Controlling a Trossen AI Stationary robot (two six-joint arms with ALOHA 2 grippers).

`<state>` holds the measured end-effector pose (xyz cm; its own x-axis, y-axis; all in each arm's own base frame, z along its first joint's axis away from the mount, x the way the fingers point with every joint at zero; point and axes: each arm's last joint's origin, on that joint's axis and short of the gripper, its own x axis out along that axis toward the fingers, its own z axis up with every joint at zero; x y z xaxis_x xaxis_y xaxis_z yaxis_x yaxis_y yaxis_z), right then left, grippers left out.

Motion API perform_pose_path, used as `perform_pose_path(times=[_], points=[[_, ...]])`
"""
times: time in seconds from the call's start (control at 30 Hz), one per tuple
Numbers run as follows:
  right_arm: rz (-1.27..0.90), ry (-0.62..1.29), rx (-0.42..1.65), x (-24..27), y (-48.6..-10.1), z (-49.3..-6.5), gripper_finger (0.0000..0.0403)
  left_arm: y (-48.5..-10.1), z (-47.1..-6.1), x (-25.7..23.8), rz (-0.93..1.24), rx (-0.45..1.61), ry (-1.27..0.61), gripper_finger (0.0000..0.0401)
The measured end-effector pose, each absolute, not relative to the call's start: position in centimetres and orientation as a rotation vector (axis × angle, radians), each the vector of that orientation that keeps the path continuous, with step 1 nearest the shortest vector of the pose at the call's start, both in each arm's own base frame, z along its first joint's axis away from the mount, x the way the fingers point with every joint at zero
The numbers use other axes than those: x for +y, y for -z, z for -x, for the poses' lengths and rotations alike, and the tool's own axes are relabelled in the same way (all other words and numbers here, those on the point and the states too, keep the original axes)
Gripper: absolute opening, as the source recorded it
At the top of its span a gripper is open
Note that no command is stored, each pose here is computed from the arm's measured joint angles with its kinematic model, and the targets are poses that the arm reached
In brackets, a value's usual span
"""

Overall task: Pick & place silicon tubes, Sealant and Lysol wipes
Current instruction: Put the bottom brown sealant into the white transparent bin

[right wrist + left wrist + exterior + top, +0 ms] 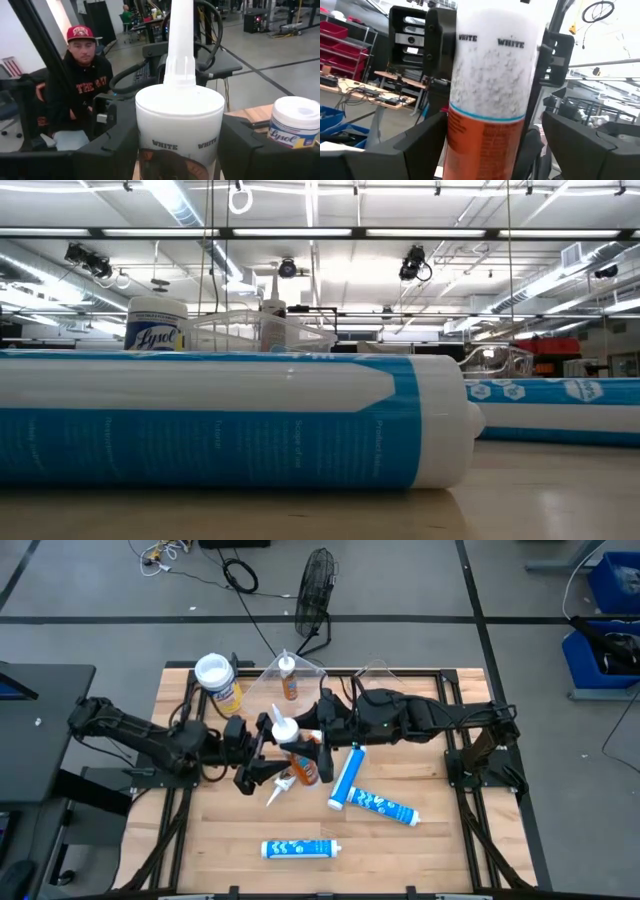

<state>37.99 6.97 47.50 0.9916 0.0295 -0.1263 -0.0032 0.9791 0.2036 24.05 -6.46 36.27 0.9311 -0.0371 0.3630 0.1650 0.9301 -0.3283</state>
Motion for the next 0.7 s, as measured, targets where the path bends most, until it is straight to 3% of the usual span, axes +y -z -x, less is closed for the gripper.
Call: perform_pose_path(times=[0.7], points=[[-0.230, 0.006, 0.148, 5.8, -46.7, -39.0, 0.0210, -35.6, -25.7, -4.5, 0.428, -0.361, 0.159, 0.0330]])
